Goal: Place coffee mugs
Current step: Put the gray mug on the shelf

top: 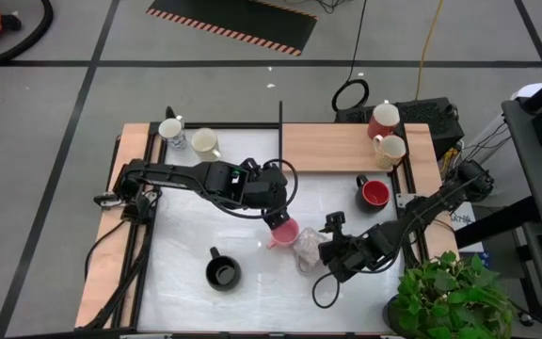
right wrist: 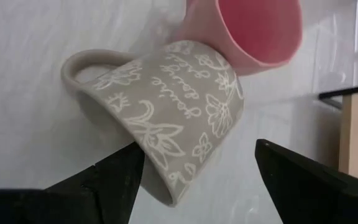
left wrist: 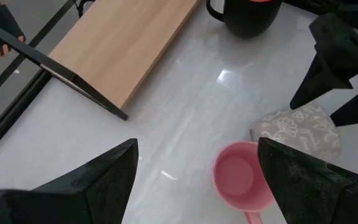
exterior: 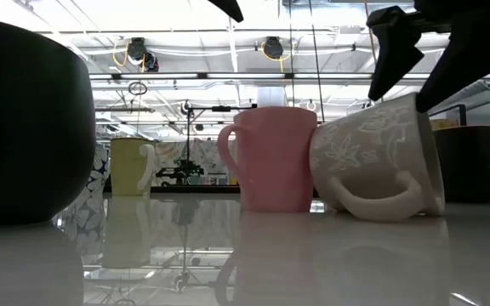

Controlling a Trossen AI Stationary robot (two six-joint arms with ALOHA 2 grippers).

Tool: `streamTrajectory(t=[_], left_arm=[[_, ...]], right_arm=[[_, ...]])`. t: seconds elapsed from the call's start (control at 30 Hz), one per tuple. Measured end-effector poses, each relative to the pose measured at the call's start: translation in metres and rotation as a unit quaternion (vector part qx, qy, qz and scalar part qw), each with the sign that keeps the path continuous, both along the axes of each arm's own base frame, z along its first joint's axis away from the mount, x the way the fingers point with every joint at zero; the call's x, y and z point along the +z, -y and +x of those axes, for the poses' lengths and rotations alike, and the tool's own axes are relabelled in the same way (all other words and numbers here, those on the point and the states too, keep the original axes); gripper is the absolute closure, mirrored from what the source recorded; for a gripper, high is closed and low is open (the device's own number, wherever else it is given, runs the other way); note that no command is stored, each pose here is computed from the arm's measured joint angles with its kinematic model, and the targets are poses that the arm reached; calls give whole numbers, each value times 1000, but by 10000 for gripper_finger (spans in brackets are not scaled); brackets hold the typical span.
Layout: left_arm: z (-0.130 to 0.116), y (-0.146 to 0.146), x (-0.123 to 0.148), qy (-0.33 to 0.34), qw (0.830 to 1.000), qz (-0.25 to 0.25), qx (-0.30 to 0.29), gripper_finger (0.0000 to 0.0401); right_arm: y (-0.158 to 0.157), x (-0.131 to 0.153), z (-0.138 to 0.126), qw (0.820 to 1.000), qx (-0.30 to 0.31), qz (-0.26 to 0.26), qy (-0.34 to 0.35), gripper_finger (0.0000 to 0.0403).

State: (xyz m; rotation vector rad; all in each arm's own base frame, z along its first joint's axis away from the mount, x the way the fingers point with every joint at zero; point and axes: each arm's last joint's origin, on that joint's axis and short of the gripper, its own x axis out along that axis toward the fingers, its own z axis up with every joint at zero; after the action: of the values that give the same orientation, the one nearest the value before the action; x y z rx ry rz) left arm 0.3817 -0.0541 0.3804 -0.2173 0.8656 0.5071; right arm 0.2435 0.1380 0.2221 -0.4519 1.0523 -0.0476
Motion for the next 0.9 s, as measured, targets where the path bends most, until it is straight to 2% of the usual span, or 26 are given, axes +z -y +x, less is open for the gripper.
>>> streamTrajectory(t=[0.7,0.8,0.9], left_arm=[[0,0,0,3,1000,4,7,68],[0,0,0,3,1000,5,7,68],[0,0,0,3,1000,5,7,68]], right_arm=[[14,1,8,1000,-7,-23,5,107],[15,1,9,1000,-7,-24,3,125],[15,1,10,1000,2,-28,4,161]])
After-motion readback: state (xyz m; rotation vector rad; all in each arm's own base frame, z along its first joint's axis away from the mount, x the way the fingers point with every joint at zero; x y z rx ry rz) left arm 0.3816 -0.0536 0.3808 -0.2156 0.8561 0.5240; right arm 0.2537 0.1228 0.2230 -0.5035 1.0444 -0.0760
